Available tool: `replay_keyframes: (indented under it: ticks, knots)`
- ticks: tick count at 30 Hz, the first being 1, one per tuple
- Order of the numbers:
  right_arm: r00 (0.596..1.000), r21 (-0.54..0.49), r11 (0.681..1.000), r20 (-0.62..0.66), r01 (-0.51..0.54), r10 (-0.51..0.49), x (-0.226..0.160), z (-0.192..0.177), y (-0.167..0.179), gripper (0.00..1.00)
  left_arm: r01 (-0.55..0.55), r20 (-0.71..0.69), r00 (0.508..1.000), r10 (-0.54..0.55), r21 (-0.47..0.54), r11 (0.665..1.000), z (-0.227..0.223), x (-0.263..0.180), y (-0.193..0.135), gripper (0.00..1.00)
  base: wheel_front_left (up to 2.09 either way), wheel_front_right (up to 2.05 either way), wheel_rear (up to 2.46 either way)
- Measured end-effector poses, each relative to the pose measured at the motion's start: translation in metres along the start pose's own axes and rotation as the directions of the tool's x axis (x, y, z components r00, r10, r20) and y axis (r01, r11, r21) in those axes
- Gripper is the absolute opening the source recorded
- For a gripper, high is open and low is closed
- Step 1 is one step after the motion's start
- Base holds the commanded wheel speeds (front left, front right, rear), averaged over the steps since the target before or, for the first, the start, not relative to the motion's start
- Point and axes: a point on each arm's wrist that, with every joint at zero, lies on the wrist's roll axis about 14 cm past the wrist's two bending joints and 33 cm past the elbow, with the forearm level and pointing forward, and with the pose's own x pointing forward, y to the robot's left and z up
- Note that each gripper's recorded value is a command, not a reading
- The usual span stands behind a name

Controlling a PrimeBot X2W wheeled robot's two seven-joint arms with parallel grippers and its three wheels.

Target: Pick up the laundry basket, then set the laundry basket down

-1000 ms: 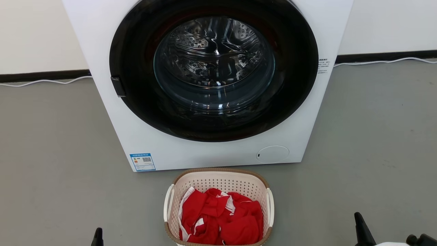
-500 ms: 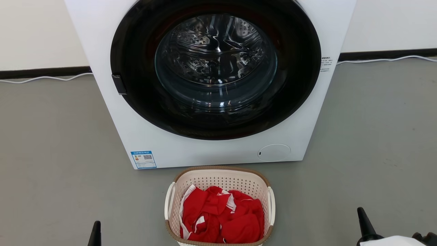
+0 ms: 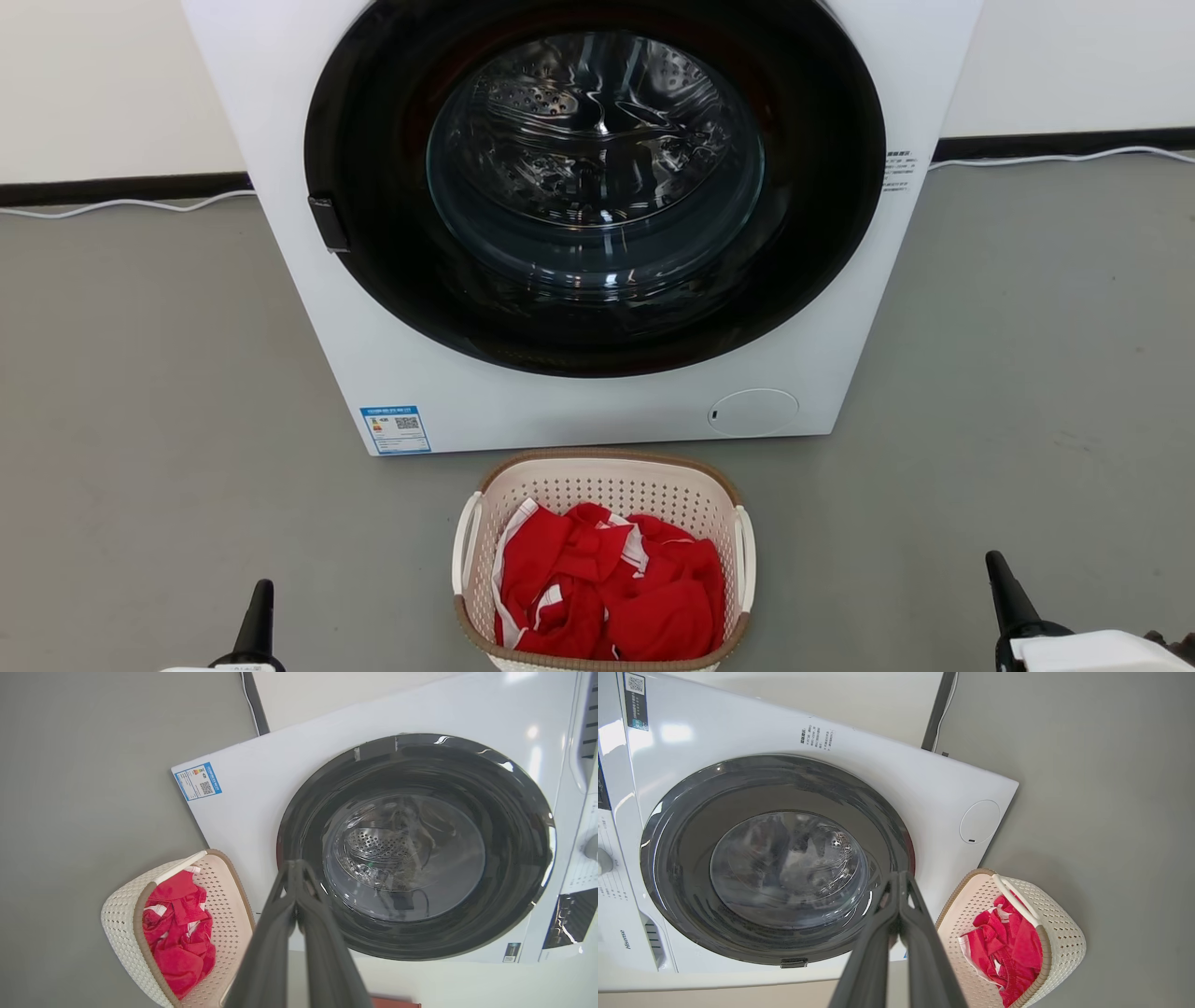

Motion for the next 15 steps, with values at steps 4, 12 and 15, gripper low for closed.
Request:
replay_keyframes:
  ticks: [4,12,15]
  knots:
    - [1.000,0.048,0.999,0.005,-0.012,0.012,0.003,0.003,0.004,0.00,0.004,0.000,1.000,-0.004,-0.040,0.999,0.001,0.001,-0.001,0.00,0.00,0.00,0.00]
    - [0.999,0.137,0.990,0.012,-0.032,0.031,0.007,0.007,0.010,0.00,0.036,0.010,0.999,-0.035,-0.116,0.993,0.005,0.006,-0.009,0.00,0.00,0.00,0.00]
    - [0.999,0.174,0.984,0.011,-0.038,0.036,0.009,0.008,0.012,0.00,0.052,0.014,0.999,-0.051,-0.143,0.988,0.008,0.008,-0.014,0.00,0.00,0.00,0.00]
